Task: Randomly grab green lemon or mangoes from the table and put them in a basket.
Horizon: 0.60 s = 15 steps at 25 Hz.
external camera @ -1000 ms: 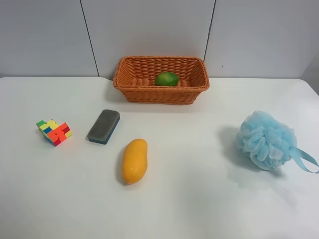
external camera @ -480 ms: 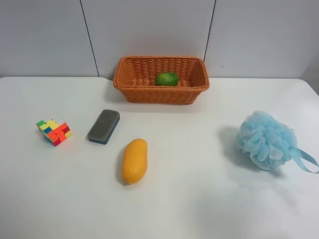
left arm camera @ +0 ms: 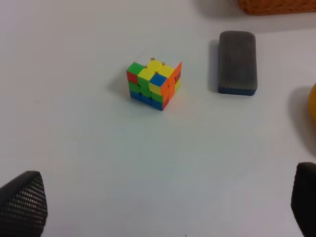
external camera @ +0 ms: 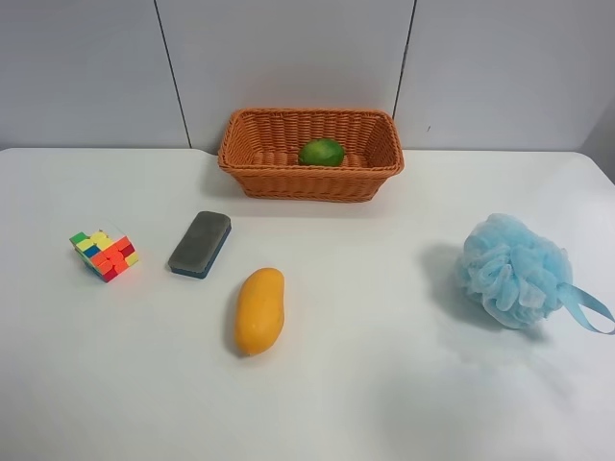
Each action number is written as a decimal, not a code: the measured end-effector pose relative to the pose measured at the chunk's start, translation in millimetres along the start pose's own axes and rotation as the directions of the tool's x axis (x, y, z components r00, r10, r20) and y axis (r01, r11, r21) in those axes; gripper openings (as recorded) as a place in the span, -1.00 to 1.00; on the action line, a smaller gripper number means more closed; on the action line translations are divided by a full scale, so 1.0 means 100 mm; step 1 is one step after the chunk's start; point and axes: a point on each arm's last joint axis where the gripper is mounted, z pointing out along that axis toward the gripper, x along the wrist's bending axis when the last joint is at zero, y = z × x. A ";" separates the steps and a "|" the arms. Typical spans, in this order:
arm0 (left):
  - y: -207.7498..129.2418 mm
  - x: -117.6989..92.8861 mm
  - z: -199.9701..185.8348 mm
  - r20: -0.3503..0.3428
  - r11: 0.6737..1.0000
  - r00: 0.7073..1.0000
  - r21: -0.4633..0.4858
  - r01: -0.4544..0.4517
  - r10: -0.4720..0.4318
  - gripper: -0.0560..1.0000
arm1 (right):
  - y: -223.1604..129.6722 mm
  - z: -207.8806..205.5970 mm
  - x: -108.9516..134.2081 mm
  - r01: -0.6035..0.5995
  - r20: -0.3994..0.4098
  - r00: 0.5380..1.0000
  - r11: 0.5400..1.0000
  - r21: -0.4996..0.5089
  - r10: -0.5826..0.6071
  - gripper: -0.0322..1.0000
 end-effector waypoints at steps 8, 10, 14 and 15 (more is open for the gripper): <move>0.00 0.00 0.00 0.000 1.000 1.000 0.000 0.000 0.000 0.99 | -0.08 -0.09 0.01 -0.117 0.213 0.968 0.989 -0.094 0.135 0.98; 0.00 0.00 0.00 0.000 1.000 1.000 0.000 0.000 0.000 0.99 | -0.08 -0.09 0.01 -0.125 0.228 0.963 0.987 -0.096 0.144 0.98; 0.00 0.00 0.00 0.000 1.000 1.000 0.000 0.000 0.000 0.99 | -0.08 -0.09 0.01 -0.126 0.230 0.962 0.987 -0.096 0.145 0.98; 0.00 0.00 0.00 0.000 1.000 1.000 0.000 0.000 0.000 0.99 | -0.08 -0.09 0.01 -0.126 0.230 0.962 0.987 -0.096 0.145 0.98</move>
